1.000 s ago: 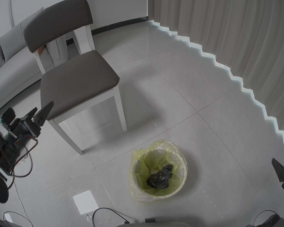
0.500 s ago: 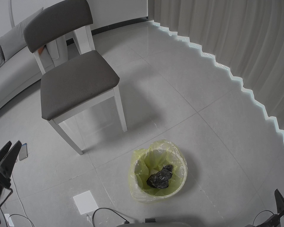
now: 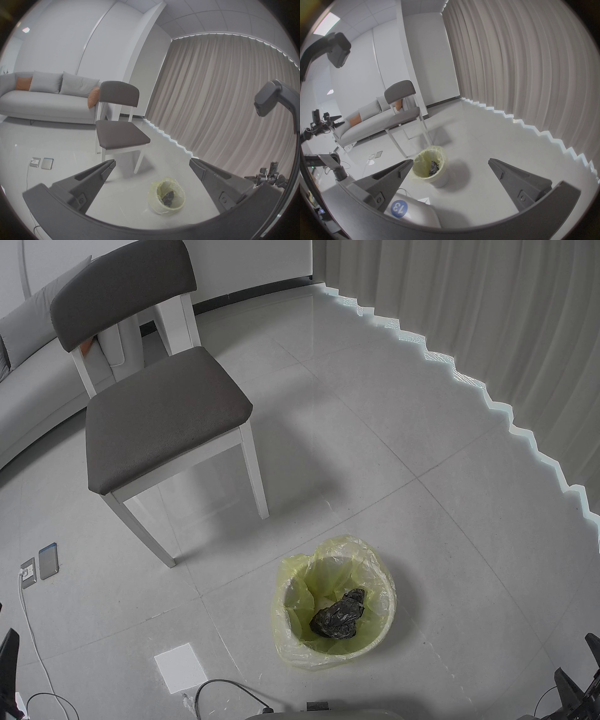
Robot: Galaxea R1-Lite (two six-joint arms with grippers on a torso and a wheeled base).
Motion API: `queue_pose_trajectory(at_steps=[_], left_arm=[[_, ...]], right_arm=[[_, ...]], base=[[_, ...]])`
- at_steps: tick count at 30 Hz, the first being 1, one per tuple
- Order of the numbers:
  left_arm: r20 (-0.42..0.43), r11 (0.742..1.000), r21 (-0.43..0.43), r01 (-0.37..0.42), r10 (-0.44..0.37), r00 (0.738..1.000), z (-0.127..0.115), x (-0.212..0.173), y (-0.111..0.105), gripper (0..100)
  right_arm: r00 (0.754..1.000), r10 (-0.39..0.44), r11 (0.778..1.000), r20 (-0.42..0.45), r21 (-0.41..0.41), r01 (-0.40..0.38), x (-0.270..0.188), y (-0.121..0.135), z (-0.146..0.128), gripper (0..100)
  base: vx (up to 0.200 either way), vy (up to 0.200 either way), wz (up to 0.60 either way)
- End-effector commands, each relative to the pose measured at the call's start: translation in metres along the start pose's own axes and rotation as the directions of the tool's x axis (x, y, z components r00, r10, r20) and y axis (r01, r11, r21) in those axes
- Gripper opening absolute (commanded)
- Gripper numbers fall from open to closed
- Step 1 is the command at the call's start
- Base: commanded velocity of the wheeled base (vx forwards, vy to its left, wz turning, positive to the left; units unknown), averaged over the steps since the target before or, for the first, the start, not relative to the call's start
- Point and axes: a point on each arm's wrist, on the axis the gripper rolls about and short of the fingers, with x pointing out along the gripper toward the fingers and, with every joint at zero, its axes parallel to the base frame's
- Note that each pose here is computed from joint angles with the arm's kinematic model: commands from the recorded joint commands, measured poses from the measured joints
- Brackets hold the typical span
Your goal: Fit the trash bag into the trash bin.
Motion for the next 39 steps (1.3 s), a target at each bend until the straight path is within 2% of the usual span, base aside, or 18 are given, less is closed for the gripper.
queue_pose_trajectory(at_steps=[1,5,7,8,10,12,14,17,18,20,21,23,25,26,29,33,36,39], left_arm=[[0.057,0.999,0.041,-0.003,0.001,0.998,-0.008,-0.013,0.001,100],[0.014,0.991,0.132,-0.031,0.029,0.999,-0.021,-0.008,0.006,100],[0.024,0.958,0.234,-0.167,0.166,0.986,-0.035,-0.002,0.014,100],[0.060,0.935,0.253,-0.249,0.241,0.969,-0.044,0.002,0.020,100],[0.096,0.923,0.261,-0.283,0.267,0.959,-0.055,0.006,0.024,100],[0.152,0.913,0.276,-0.299,0.266,0.952,-0.063,0.009,0.028,100],[0.145,0.912,0.254,-0.321,0.292,0.945,-0.064,0.009,0.028,100],[0.150,0.882,0.255,-0.396,0.369,0.917,-0.070,0.005,0.029,100],[0.150,0.882,0.255,-0.396,0.369,0.917,-0.070,0.005,0.029,100],[0.076,0.859,0.300,-0.415,0.412,0.908,-0.084,0.001,0.031,100],[0.049,0.848,0.304,-0.435,0.442,0.896,-0.087,0.001,0.033,100],[0.062,0.849,0.281,-0.447,0.449,0.892,-0.086,0.001,0.032,100],[0.060,0.856,0.260,-0.447,0.448,0.892,-0.086,0.001,0.033,100],[0.058,0.862,0.240,-0.447,0.447,0.893,-0.087,0.001,0.033,100],[0.065,0.853,0.241,-0.463,0.462,0.885,-0.086,0.000,0.033,100],[0.081,0.819,0.271,-0.506,0.505,0.859,-0.086,0.000,0.034,100],[0.069,0.829,0.270,-0.489,0.490,0.869,-0.087,0.000,0.034,100],[-0.015,0.908,0.197,-0.370,0.381,0.925,-0.089,0.000,0.031,100]], right_arm=[[0.999,-0.038,0.998,0.031,-0.046,0.039,0.006,-0.003,-0.009,100],[0.990,-0.093,0.989,0.107,-0.103,0.104,0.016,-0.008,-0.017,100],[0.967,-0.152,0.978,0.204,-0.112,0.177,0.019,-0.010,-0.014,100],[0.959,-0.206,0.968,0.196,-0.102,0.229,0.019,-0.011,-0.016,100],[0.951,-0.239,0.961,0.197,-0.094,0.261,0.018,-0.012,-0.016,100],[0.951,-0.240,0.959,0.197,-0.103,0.264,0.018,-0.012,-0.016,100],[0.951,-0.239,0.957,0.197,-0.118,0.265,0.018,-0.012,-0.016,100],[0.958,-0.212,0.939,0.194,-0.233,0.255,0.019,-0.011,-0.016,100],[0.958,-0.212,0.939,0.194,-0.233,0.255,0.019,-0.011,-0.016,100],[0.969,-0.167,0.938,0.181,-0.274,0.213,0.019,-0.011,-0.017,100],[0.975,-0.139,0.944,0.174,-0.274,0.184,0.019,-0.010,-0.017,100],[0.976,-0.135,0.948,0.173,-0.263,0.178,0.019,-0.010,-0.017,100],[0.975,-0.141,0.958,0.174,-0.226,0.178,0.019,-0.010,-0.017,100],[0.972,-0.172,0.967,0.160,-0.162,0.197,0.019,-0.011,-0.019,100],[0.947,-0.301,0.947,0.113,-0.082,0.310,0.019,-0.014,-0.025,100],[0.951,-0.287,0.950,0.118,-0.092,0.298,0.019,-0.014,-0.024,100],[0.954,-0.275,0.952,0.116,-0.106,0.287,0.019,-0.014,-0.024,100],[0.951,-0.285,0.953,0.119,-0.068,0.294,0.019,-0.014,-0.024,100]], base=[[0.000,0.000,0.00],[0.000,0.000,0.00],[0.000,0.000,0.00],[0.000,0.000,0.00],[0.000,0.000,0.00],[0.000,0.000,0.00],[0.000,0.000,0.00],[0.000,0.000,0.00],[0.000,0.000,0.00],[0.000,0.000,0.00],[0.000,0.000,0.00],[0.000,0.000,0.00],[0.000,0.000,0.00],[0.000,0.000,0.00],[0.000,0.000,0.00],[0.000,0.000,0.00],[0.000,0.000,0.00],[0.000,0.000,0.00]])
